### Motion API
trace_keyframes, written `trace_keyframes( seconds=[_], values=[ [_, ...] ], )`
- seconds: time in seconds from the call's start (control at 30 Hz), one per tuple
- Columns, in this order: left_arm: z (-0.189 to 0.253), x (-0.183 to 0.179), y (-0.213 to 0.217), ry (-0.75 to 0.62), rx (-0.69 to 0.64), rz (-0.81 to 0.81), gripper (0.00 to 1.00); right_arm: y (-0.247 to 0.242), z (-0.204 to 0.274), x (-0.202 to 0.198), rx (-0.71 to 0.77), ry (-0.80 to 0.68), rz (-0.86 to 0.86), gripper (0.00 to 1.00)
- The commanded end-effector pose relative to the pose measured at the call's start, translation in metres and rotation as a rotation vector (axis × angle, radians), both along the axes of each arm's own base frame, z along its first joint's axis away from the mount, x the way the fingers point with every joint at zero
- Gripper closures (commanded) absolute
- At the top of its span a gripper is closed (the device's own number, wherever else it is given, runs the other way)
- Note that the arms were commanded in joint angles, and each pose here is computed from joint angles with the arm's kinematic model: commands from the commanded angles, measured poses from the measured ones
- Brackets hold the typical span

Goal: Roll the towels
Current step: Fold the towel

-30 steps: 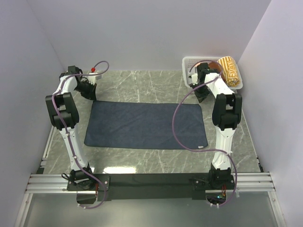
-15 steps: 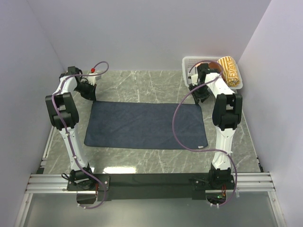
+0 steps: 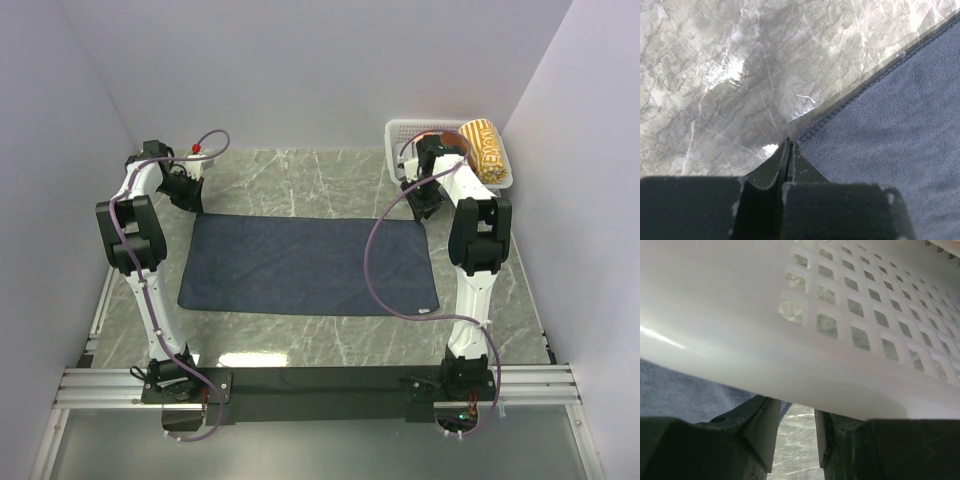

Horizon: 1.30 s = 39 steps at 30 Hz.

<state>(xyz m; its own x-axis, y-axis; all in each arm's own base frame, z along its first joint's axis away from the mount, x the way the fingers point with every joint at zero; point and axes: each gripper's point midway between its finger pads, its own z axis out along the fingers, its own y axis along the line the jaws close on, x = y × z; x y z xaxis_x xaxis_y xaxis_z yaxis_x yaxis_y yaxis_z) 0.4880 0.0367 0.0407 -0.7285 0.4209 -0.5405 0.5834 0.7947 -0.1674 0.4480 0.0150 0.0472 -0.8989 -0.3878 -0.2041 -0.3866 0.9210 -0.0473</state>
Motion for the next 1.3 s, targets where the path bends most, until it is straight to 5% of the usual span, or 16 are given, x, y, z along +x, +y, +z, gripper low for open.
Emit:
trace_keyframes(
  seconds=[0.0, 0.3, 0.53, 1.1, 1.27],
  values=[
    [0.009, 0.003, -0.003, -0.019, -0.008, 0.002, 0.99, -0.004, -0.036, 0.012, -0.014, 0.011, 0.005, 0.62],
    [0.007, 0.002, -0.006, -0.017, -0.02, 0.006, 0.99, 0.001, -0.038, 0.004, 0.017, -0.026, 0.029, 0.64],
    [0.006, 0.001, -0.004, -0.015, -0.007, 0.004, 0.99, 0.002, -0.012, 0.022, 0.028, -0.223, 0.017, 0.59],
    [0.006, 0.002, -0.003, -0.01, -0.009, 0.017, 0.99, 0.01, -0.032, 0.004, 0.074, -0.133, 0.045, 0.63],
    [0.009, 0.003, -0.004, -0.014, -0.016, 0.022, 0.99, 0.01, -0.029, 0.002, 0.08, -0.129, 0.051, 0.9]
  ],
)
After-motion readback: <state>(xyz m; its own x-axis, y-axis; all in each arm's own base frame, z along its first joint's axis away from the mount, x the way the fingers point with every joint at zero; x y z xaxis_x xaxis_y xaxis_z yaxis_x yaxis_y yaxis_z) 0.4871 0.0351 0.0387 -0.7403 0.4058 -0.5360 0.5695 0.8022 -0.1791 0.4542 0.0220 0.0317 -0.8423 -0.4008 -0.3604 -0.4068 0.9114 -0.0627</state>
